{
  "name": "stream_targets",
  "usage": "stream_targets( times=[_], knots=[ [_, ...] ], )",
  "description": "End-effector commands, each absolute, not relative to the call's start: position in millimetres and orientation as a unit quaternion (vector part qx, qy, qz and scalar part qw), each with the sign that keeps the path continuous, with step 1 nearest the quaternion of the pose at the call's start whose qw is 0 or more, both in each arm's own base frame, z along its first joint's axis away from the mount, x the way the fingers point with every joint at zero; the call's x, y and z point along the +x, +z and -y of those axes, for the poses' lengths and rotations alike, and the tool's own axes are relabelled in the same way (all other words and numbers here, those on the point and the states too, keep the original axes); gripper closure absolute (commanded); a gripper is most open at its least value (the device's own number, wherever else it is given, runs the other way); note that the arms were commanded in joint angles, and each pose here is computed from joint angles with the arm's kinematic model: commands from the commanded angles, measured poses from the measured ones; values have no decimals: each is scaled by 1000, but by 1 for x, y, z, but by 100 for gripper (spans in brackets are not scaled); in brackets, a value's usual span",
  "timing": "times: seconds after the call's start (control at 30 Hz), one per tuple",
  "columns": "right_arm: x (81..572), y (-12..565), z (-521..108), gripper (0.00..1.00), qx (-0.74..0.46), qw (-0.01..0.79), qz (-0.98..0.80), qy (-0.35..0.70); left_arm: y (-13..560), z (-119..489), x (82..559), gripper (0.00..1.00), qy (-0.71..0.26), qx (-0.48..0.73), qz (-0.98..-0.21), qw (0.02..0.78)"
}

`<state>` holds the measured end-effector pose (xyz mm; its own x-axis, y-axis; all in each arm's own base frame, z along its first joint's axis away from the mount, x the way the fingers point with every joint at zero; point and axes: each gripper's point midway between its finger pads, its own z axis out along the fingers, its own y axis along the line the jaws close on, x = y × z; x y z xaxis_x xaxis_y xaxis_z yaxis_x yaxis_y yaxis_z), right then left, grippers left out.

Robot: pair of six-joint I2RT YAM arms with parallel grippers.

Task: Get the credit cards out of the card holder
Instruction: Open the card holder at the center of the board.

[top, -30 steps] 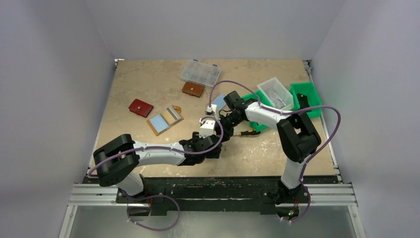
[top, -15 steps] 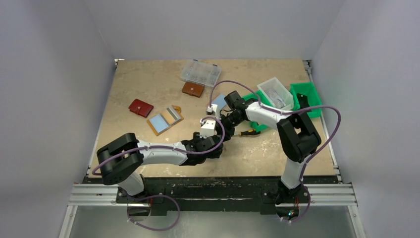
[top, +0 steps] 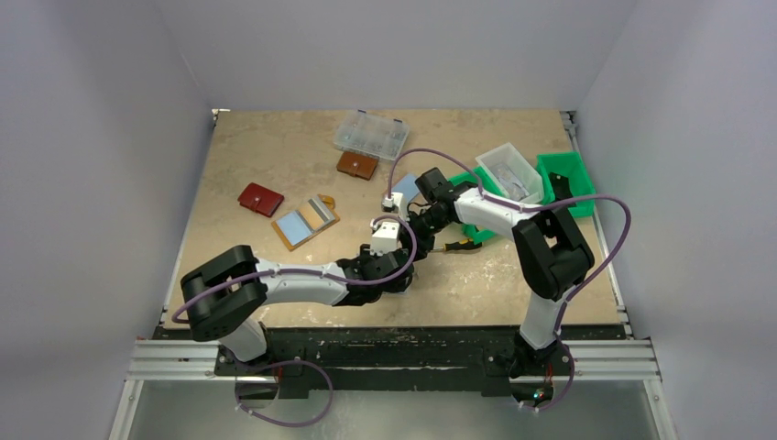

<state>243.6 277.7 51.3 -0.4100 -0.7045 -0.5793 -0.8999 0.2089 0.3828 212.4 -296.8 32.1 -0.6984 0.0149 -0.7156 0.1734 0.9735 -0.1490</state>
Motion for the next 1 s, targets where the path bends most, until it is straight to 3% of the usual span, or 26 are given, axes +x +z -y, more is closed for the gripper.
stream_targets(
  times=[0.0, 0.27, 0.97],
  knots=[
    [249, 80, -291, 66, -535, 179, -737, 373, 19, 282, 201, 53, -78, 71, -926, 362],
    [249, 81, -290, 66, -534, 180, -737, 373, 24, 274, 200, 61, -108, 53, -926, 359],
    [239, 81, -295, 66, -524, 161, -731, 406, 62, 270, 198, 61, -351, -23, -872, 339]
  ],
)
